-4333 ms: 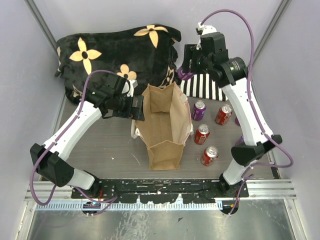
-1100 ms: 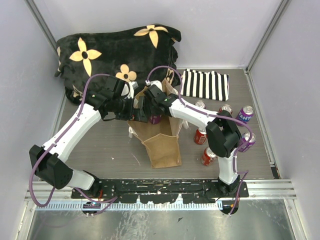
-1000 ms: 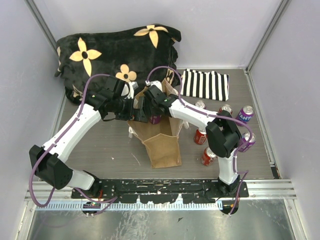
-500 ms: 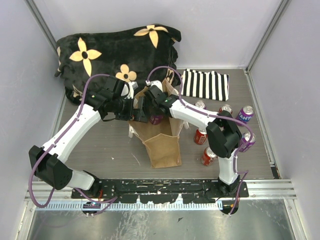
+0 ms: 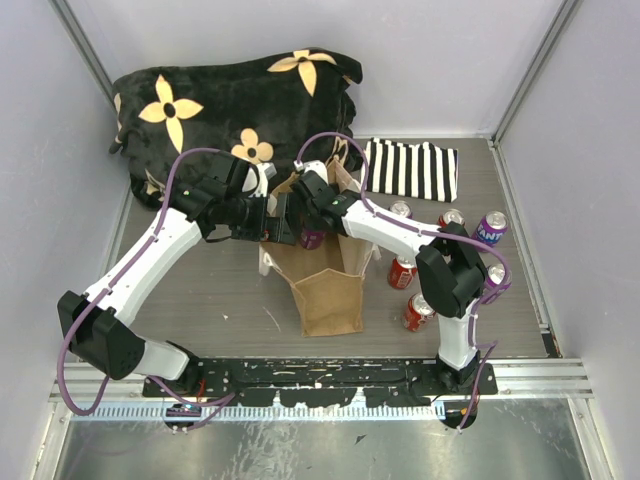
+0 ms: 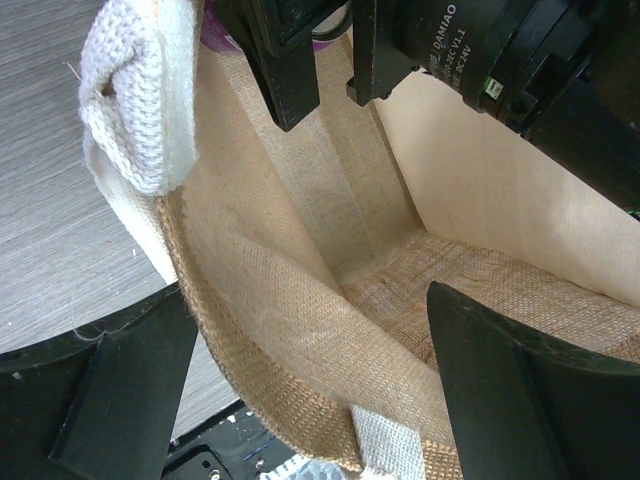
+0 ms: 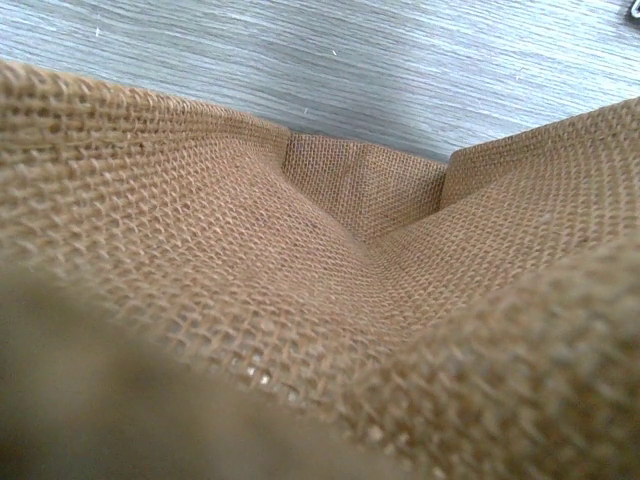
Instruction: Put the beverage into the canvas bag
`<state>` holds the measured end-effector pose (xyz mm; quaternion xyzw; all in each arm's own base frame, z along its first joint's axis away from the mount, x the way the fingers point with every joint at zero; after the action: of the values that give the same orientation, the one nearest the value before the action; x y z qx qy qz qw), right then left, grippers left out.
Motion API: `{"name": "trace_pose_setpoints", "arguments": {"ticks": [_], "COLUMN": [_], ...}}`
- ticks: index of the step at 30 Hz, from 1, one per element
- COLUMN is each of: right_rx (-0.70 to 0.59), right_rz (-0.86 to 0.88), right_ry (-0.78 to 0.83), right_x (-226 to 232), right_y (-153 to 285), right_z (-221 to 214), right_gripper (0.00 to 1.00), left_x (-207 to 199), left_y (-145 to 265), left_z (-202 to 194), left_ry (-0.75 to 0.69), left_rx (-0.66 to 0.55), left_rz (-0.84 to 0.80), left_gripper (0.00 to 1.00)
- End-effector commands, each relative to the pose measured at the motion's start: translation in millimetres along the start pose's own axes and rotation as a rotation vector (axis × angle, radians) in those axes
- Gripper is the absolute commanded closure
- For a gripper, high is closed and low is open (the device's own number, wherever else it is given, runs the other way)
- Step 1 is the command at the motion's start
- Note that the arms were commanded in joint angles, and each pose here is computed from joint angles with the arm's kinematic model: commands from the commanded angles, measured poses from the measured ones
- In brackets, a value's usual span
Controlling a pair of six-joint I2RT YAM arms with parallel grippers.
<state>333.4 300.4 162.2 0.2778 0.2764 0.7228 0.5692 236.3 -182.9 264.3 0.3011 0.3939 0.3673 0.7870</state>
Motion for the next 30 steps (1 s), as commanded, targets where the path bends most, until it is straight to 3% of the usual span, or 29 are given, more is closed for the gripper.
{"name": "trace_pose_setpoints", "arguments": {"ticks": [1,8,17,26,30], "right_rx": [-0.001,-0.024,-0.238,-0.328,-0.429], "right_rz": [0.003,0.025,0.096,0.102,0.087], "right_ry": [-0.004,-0.005,-0.055,-0.088,-0.132], "right_x": [-3.3,-1.5,-5.4,-12.2,-21.1], "right_y": [10.7,15.4,54.7,80.1,111.5], "right_z": [1.3,6.1,37.3,51.8,73.2], "right_gripper": [0.15,0.17,0.16,0.15,0.15], "left_x": [-2.7,-2.2,-2.2,-9.7,-13.5], "left_y": [3.8,3.0,0.8,-1.6,0.1], "left_z": [1.6,1.2,1.3,3.0,0.7], "left_ry": [-0.012,-0.013,-0.019,-0.032,-0.054], "left_rx": [-0.033,-0.03,-0.026,-0.02,-0.016], "left_rz": [-0.02,-0.019,-0.025,-0.061,-0.086], "left_gripper": [0.0,0.0,0.0,0.0,0.0]}}
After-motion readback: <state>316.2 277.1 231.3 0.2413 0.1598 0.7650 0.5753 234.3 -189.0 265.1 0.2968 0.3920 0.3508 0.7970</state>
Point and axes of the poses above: each gripper's point midway between its finger pads, its own y axis back along the fingers, its own x axis along the line the jaws close on, z = x × y, the point moved 7 cm from there along y, back along the fingers, and after that the axes turned 5 degrees about -y, right-handed, at the moved point
